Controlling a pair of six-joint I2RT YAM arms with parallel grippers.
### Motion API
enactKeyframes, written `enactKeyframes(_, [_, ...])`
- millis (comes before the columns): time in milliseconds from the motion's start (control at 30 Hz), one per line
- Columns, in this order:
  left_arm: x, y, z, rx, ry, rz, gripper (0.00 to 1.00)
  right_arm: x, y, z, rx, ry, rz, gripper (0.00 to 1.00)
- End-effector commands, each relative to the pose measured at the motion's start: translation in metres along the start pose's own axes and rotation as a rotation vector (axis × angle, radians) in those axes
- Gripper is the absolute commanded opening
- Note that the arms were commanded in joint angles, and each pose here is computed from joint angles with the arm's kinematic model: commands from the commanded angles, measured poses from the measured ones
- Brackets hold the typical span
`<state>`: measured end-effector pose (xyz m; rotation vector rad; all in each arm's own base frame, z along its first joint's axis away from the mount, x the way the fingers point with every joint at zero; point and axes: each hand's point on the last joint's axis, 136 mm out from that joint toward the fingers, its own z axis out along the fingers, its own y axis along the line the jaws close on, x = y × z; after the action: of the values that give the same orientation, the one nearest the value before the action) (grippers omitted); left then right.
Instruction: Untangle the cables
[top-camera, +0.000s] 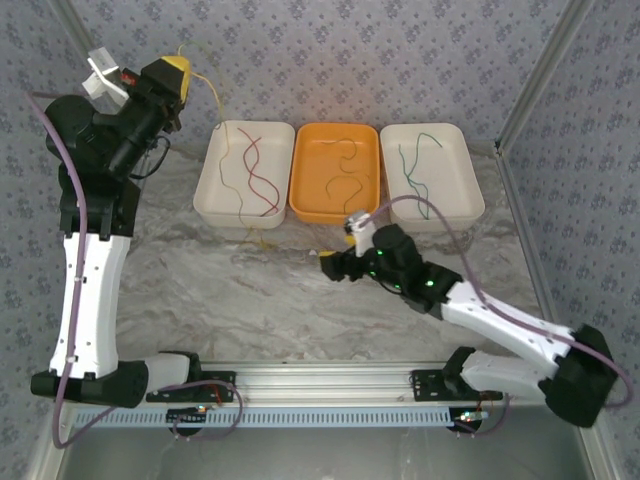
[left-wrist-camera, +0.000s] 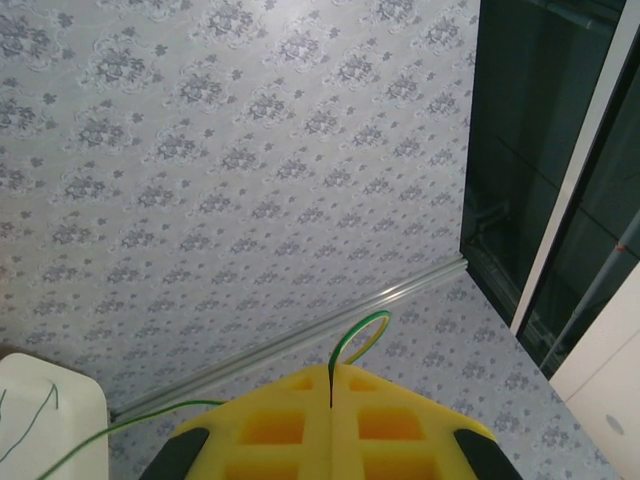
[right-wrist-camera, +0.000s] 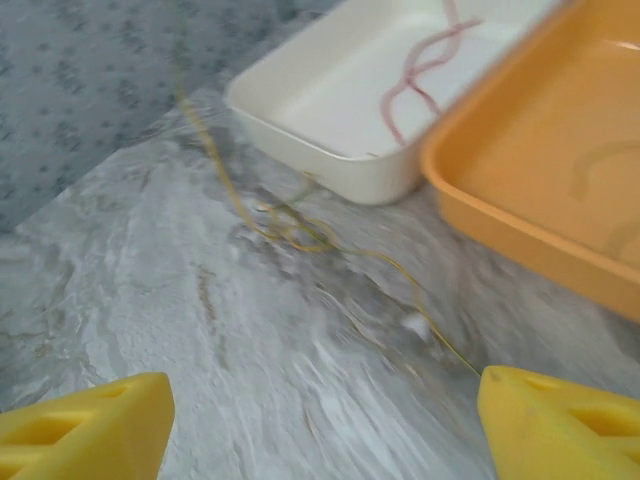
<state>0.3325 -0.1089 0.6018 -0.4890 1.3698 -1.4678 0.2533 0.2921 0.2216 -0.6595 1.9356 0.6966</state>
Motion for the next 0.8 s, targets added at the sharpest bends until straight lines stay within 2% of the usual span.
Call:
enactKeyframes(0, [0.005, -0.038, -0.016, 0.09, 0.006, 0.052, 0.0, -0.033, 0.037, 0.036, -0.131, -0.171, -0.194, 0.85])
enactKeyframes(100, [0.009, -0.044, -0.019, 0.09, 0.016, 0.06, 0.0, -0.042, 0.063, 0.073, -0.173, -0.222, -0.29, 0.86])
enactKeyframes(233, [0.01, -0.049, -0.023, 0.09, 0.018, 0.066, 0.0, -0.045, 0.08, 0.121, -0.218, -0.225, -0.286, 0.86])
enactKeyframes(300, [0.012, -0.05, -0.025, 0.09, 0.024, 0.067, 0.0, -0.045, 0.078, 0.142, -0.17, -0.215, -0.282, 0.86])
enactKeyframes(433, [0.014, -0.049, -0.029, 0.085, 0.026, 0.066, 0.0, -0.057, 0.08, 0.175, -0.168, -0.23, -0.246, 0.85])
enactKeyframes(533, [0.014, -0.049, -0.031, 0.079, 0.027, 0.073, 0.0, -0.059, 0.087, 0.193, -0.196, -0.205, -0.236, 0.79])
enactKeyframes(567, [0.015, -0.048, -0.031, 0.075, 0.029, 0.076, 0.0, -0.06, 0.088, 0.196, -0.199, -0.207, -0.228, 0.74])
enactKeyframes(600, [0.015, -0.048, -0.031, 0.069, 0.029, 0.079, 0.0, -0.06, 0.087, 0.197, -0.198, -0.207, -0.223, 0.66])
enactKeyframes(667, [0.014, -0.044, -0.032, 0.045, 0.023, 0.097, 0.0, -0.061, 0.083, 0.197, -0.197, -0.196, -0.198, 0.32])
enactKeyframes(700, [0.013, -0.041, -0.034, 0.025, 0.015, 0.108, 0.0, -0.061, 0.083, 0.194, -0.202, -0.189, -0.188, 0.18])
enactKeyframes(733, [0.011, -0.036, -0.036, -0.003, 0.001, 0.127, 0.0, -0.064, 0.084, 0.188, -0.211, -0.189, -0.18, 0.05])
enactKeyframes(767, [0.008, -0.029, -0.038, -0.038, -0.015, 0.15, 0.0, -0.067, 0.085, 0.179, -0.214, -0.193, -0.173, 0.0])
